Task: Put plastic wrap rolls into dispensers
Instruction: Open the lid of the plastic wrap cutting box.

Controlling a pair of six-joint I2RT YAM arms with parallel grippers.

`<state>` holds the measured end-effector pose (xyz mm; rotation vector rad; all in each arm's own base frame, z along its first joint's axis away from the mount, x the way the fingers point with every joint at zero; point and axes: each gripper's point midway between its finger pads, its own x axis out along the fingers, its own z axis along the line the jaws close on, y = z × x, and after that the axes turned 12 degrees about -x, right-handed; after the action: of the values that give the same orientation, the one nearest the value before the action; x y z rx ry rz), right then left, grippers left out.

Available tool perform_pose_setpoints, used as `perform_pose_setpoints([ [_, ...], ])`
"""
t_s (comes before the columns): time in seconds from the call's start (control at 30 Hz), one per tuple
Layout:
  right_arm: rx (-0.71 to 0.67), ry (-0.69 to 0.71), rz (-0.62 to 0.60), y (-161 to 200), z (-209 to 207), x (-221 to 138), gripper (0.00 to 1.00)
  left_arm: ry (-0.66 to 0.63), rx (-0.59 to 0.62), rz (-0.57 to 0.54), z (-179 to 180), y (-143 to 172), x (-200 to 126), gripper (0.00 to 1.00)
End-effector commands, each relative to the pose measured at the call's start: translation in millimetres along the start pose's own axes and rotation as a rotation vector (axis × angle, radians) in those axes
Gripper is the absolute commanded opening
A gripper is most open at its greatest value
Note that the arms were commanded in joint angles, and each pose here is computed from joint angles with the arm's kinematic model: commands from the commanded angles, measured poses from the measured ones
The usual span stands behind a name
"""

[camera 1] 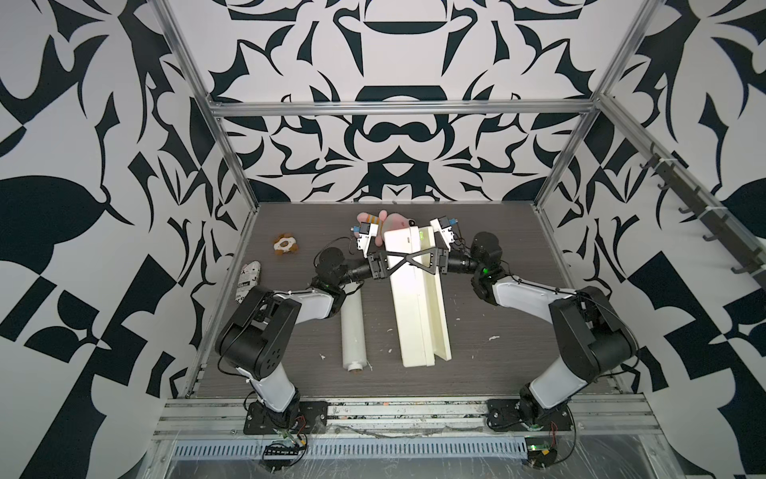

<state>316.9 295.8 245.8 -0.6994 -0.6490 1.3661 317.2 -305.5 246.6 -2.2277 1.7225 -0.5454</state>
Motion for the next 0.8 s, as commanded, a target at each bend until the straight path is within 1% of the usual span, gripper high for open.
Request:
perform_pose_setpoints([
  [0.0,-0.052,-0.133,0.026,-7,39,2,0.76,0.028,0.048,-0.058,-11,-15,-6,0.46],
  [0.13,-0.043,-0.135,0.015,-10,35,-4,0.76,0.044,0.044,-0.042,-14,-14,-10,0.46],
  [0.23,-0.028,-0.071,-0.045,-21,22,-17,0.76,0.035,0.049,-0.089,-12,-21,-20,0.47],
  [0.3,-0.007,0.003,-0.079,-26,8,-24,0.75,0.012,0.058,-0.128,-8,-26,-24,0.47],
  [0.33,0.005,0.058,-0.090,-27,-1,-26,0.75,-0.021,0.058,-0.152,-2,-28,-26,0.47],
  [0.43,0.000,0.234,-0.052,-21,-22,-33,0.75,-0.142,0.085,-0.203,11,-36,-32,0.47],
  [0.5,-0.025,0.300,-0.049,-21,-26,-41,0.76,-0.192,0.106,-0.210,13,-36,-36,0.47],
  [0.57,-0.030,0.332,-0.070,-26,-28,-51,0.76,-0.192,0.120,-0.216,10,-36,-40,0.48],
  [0.63,0.009,0.396,-0.078,-28,-41,-61,0.76,-0.180,0.116,-0.218,9,-37,-42,0.48],
  [0.7,0.049,0.527,-0.031,-22,-60,-74,0.75,-0.158,0.104,-0.199,8,-35,-40,0.48],
  [0.77,0.067,0.772,0.085,-9,-84,-98,0.75,-0.142,0.092,-0.180,7,-34,-38,0.48],
])
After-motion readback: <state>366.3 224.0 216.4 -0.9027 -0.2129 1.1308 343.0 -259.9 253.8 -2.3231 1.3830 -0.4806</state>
